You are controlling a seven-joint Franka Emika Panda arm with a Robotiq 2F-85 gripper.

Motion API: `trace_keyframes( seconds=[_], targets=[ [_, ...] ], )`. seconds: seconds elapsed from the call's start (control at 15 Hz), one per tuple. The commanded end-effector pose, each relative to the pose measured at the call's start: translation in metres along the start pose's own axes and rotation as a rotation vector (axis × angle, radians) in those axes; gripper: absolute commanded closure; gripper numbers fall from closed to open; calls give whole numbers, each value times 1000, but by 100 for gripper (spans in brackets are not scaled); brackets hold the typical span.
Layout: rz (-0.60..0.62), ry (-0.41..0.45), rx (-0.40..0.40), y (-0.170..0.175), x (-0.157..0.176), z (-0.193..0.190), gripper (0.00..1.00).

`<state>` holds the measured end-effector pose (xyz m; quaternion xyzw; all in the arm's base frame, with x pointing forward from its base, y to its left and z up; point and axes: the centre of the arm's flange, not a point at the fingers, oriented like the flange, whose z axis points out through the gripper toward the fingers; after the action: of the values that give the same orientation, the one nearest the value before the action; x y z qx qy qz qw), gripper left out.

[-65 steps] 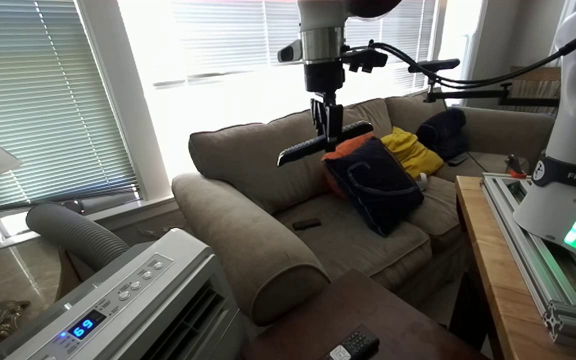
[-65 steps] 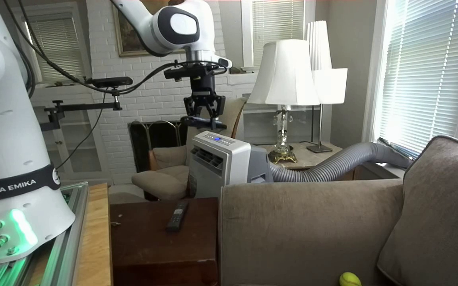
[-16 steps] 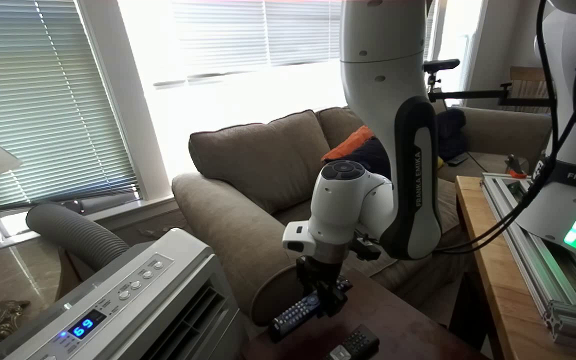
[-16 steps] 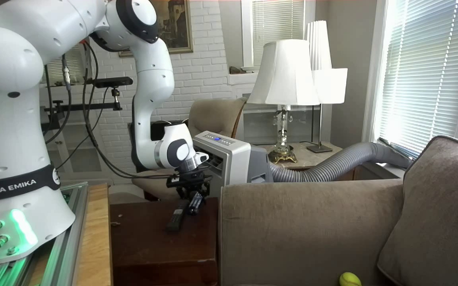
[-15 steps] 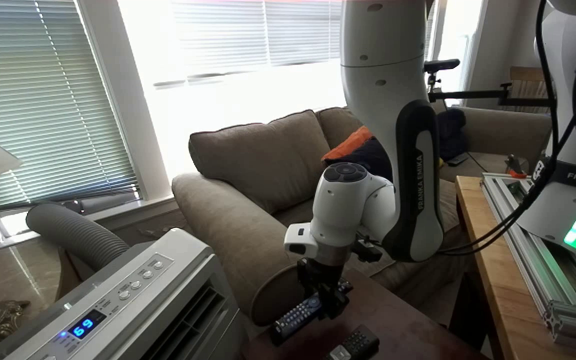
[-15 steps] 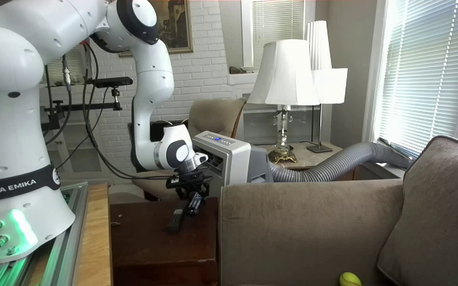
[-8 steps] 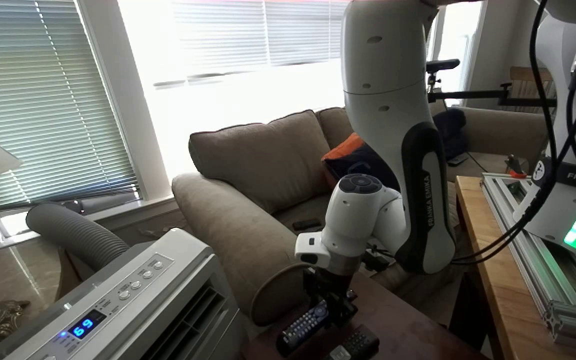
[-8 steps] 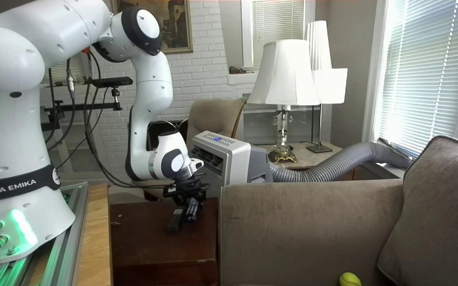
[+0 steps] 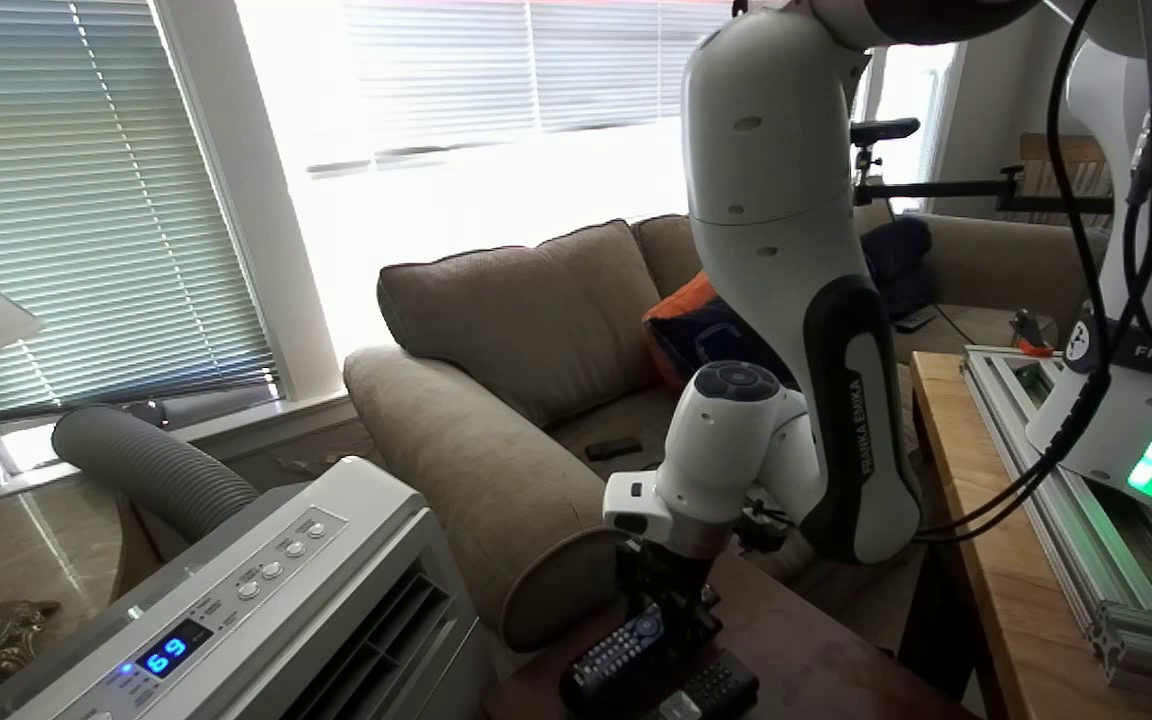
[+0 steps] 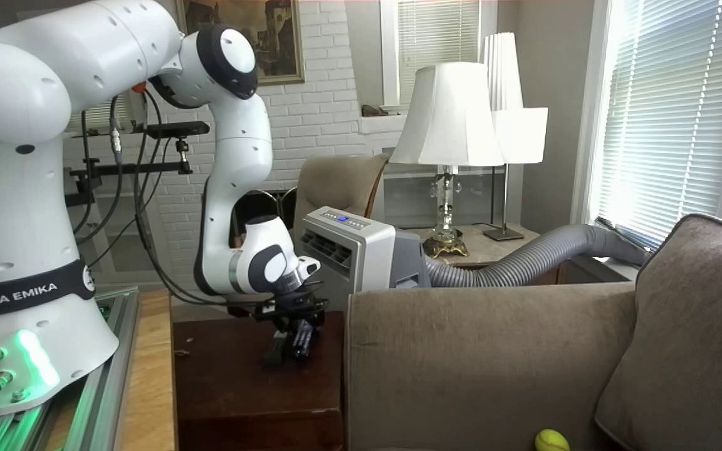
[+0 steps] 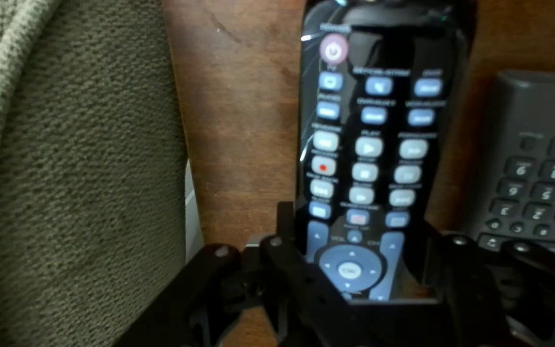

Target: Pick up the remote from the sofa and put it on the table

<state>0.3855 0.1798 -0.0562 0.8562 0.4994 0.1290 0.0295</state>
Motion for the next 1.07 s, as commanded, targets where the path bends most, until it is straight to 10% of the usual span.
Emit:
trace_keyframes(
  seconds=[0.0, 0.47, 0.53, 0.67, 1.0],
  targets=[
    [11, 19, -27, 0, 3, 12, 73],
    [18, 14, -18, -2, 5, 21, 73],
    [15, 11, -17, -3, 4, 22, 67],
    [11, 9, -16, -3, 4, 23, 22],
    [16, 12, -18, 1, 6, 20, 0]
  ],
)
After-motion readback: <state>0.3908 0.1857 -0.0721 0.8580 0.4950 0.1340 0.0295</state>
